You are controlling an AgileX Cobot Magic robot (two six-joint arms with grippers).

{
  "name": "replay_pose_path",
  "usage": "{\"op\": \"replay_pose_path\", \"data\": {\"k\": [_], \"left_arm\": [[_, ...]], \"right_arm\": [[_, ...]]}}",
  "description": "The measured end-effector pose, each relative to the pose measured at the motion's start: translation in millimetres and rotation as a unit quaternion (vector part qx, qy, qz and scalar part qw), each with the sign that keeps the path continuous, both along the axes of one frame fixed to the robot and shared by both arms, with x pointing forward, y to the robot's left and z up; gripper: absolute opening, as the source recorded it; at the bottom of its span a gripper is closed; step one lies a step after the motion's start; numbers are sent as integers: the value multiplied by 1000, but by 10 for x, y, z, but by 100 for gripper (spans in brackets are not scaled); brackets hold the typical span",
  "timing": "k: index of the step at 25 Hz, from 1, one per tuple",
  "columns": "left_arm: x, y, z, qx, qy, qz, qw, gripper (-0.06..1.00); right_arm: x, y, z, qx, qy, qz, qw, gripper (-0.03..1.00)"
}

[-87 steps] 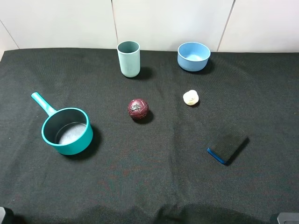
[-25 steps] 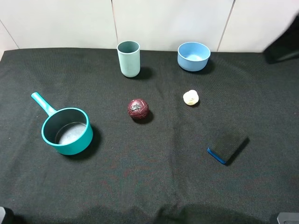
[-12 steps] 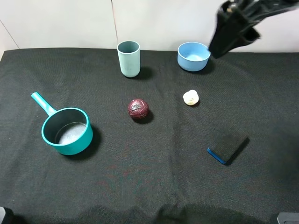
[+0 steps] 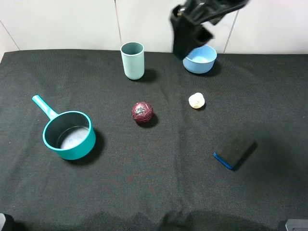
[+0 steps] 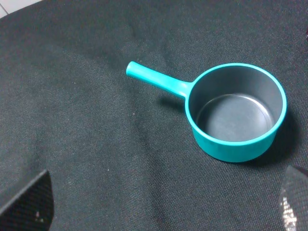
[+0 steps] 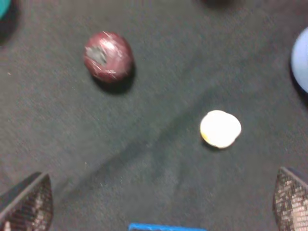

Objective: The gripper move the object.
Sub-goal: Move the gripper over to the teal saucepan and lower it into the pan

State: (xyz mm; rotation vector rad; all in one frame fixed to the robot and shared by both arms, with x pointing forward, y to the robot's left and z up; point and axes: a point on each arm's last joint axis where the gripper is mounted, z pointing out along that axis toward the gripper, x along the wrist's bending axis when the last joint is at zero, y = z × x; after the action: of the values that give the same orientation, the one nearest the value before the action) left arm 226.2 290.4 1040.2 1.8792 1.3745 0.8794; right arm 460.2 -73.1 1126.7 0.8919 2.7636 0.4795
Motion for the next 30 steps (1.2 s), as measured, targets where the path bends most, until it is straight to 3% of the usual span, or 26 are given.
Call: {"op": "replay_pose_path", "data": {"k": [17,30], "left_arm": [[0,0,0,0,0,0,1000,99],[0,0,0,0,0,0,1000,99]], "right_arm": [[-16,992,-443,15,83,66,994,69],[142,1461,-855,40,155,48,986,69]]}}
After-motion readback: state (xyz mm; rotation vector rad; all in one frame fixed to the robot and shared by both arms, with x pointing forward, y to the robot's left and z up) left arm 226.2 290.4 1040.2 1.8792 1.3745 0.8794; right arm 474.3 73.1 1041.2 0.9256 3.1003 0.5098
